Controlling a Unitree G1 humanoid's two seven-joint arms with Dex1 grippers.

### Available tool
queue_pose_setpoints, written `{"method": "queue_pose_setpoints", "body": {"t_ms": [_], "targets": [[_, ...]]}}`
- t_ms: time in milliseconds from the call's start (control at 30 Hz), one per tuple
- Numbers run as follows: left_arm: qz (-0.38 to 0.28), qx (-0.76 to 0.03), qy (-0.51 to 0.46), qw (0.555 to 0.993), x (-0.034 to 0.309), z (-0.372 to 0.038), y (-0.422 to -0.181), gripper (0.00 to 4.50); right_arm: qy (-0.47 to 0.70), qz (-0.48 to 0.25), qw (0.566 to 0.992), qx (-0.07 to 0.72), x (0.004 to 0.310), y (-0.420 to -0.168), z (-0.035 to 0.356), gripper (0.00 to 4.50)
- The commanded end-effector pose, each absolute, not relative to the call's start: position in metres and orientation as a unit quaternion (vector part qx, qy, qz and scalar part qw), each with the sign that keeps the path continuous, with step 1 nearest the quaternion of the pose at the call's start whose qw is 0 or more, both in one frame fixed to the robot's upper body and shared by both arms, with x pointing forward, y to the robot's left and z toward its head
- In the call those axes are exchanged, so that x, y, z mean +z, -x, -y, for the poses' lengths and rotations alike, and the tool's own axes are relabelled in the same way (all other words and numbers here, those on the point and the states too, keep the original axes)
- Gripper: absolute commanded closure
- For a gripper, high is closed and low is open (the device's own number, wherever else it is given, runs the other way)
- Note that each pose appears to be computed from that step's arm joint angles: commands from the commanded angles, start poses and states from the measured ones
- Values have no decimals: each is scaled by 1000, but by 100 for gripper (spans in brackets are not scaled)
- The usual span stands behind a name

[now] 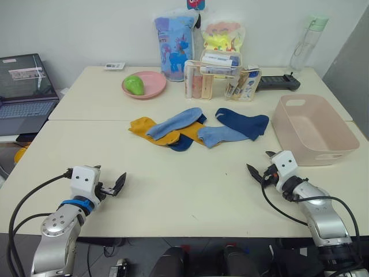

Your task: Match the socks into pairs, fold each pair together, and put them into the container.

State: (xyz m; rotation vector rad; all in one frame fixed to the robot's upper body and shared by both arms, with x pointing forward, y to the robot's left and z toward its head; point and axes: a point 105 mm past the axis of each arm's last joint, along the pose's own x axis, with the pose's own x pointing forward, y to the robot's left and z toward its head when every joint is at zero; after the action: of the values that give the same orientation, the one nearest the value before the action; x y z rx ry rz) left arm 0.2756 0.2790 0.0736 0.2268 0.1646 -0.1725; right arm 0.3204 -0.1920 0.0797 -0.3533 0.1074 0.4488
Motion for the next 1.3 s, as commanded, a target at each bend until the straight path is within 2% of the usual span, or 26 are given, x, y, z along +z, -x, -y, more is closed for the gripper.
{"method": "queue_pose_setpoints", "body": {"t_ms": [33,267,467,1300], "targets": [[-67,-88,-128,986,83,-280,-276,0,174,-16,960,220,98,-321,191,5],[-54,-94,-153,982,84,-271,-276,0,126,30,967,222,120,-320,186,5],[-30,-122,-116,985,95,-264,-279,0,108,53,969,217,131,-321,183,5],[-30,-115,-106,987,96,-268,-282,0,135,44,965,222,127,-321,179,5]]}}
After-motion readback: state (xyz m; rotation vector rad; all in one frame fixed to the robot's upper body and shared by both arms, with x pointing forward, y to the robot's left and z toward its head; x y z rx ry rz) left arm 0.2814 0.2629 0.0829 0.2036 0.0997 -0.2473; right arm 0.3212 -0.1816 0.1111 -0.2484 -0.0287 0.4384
